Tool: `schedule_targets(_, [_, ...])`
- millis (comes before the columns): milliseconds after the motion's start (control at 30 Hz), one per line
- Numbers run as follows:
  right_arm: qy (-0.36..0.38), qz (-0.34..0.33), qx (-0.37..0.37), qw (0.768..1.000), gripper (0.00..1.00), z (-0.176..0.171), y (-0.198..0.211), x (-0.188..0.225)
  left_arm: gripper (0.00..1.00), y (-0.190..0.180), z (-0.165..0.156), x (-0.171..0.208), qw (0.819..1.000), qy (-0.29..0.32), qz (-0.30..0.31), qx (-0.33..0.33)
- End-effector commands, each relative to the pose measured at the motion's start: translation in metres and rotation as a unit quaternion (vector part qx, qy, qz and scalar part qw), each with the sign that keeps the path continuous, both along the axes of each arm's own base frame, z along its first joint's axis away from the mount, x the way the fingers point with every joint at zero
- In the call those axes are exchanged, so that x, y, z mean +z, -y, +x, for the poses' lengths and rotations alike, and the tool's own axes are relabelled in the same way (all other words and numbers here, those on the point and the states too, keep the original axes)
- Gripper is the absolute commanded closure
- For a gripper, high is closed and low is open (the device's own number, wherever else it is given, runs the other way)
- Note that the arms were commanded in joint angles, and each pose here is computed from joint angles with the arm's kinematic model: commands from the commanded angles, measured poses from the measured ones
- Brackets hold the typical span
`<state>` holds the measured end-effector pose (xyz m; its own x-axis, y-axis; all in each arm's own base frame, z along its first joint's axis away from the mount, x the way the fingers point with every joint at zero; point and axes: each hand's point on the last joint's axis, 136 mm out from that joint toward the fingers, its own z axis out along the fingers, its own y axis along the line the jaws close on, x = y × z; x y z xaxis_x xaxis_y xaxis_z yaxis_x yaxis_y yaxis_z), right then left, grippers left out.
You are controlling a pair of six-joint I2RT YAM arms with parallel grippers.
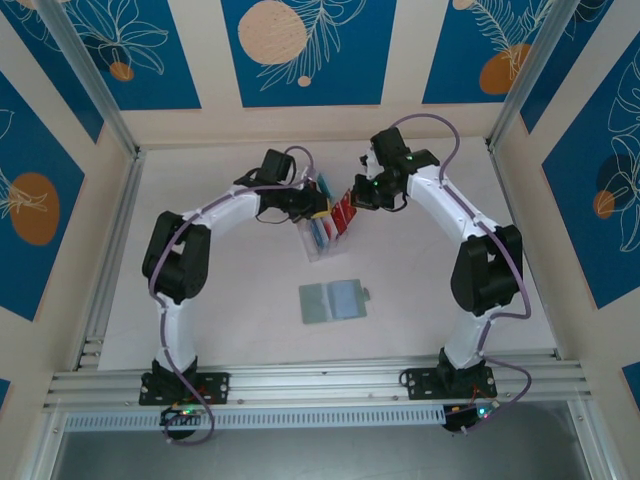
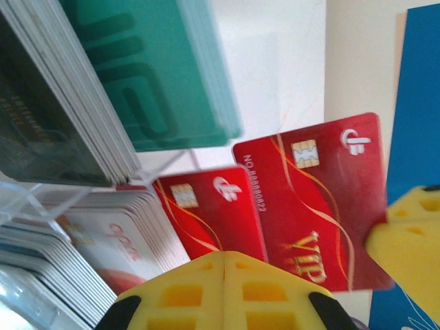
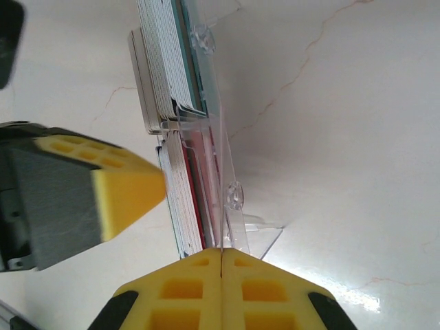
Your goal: Put the credit cards into the card holder
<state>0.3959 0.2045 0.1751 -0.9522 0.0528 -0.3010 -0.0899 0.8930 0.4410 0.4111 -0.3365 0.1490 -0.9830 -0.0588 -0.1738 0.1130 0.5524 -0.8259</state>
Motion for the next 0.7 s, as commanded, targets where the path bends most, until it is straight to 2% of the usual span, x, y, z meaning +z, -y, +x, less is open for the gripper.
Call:
schedule_targets(0, [0.026, -0.011, -0.016, 0.999, 1.00, -0.002, 0.009, 0.023, 1.00, -0.015, -0.002, 0.049, 0.999, 0.039, -0.019, 0.005])
schedule_targets(167, [0.047, -0.026, -0.038, 0.998, 1.00, -0.004, 0.020, 0.034, 1.00, -0.027, -0.017, 0.064, 0.998, 0.055, -0.015, 0.006])
schedule_targets(333, [0.081, -0.036, -0.067, 0.994, 1.00, -0.016, 0.037, 0.050, 1.00, -0.042, -0.050, 0.054, 0.999, 0.051, 0.007, -0.005])
schedule_targets(533, [0.103, -0.001, -0.051, 0.993, 1.00, -0.066, 0.036, 0.055, 1.00, -0.055, -0.109, 0.016, 0.997, 0.030, 0.064, -0.038])
schedule_targets(667, [0.094, 0.064, -0.005, 0.993, 1.00, -0.112, 0.018, 0.045, 1.00, -0.052, -0.145, -0.015, 0.993, 0.005, 0.089, -0.071])
